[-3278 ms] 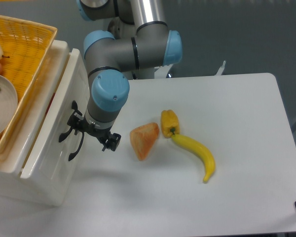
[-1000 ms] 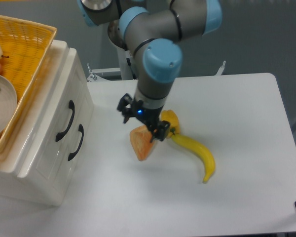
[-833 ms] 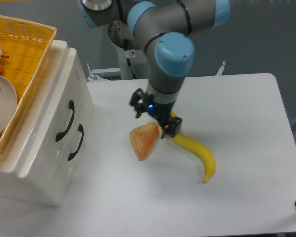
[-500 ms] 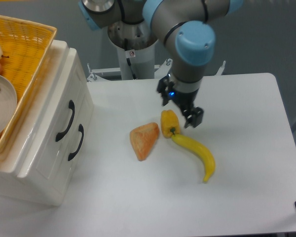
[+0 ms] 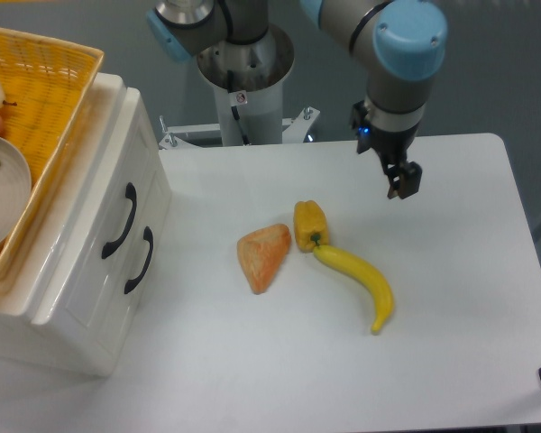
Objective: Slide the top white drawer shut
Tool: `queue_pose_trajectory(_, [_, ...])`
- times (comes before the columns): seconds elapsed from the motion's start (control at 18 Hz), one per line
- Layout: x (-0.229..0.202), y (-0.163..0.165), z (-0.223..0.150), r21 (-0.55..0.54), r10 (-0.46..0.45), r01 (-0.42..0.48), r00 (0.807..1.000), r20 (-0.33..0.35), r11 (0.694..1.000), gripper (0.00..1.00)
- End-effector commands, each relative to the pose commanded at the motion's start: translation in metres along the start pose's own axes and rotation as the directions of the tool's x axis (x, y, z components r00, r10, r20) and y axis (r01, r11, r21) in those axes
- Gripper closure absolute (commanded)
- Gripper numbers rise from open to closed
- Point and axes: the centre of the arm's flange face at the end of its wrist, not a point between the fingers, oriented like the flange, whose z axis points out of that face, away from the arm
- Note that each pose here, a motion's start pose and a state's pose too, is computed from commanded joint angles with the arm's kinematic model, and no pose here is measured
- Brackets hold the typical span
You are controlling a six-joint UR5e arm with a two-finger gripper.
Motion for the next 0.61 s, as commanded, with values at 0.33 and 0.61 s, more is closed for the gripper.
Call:
queue_pose_trajectory(0.33, [-0.001, 0.008, -0.006, 0.067, 0.058, -0.061, 0.998, 0.04, 0.996, 0.0])
queue_pose_trajectory(0.61, [0.0, 0.015, -0.006, 0.071, 0.046, -0.049, 0.998, 0.042, 0.996, 0.0])
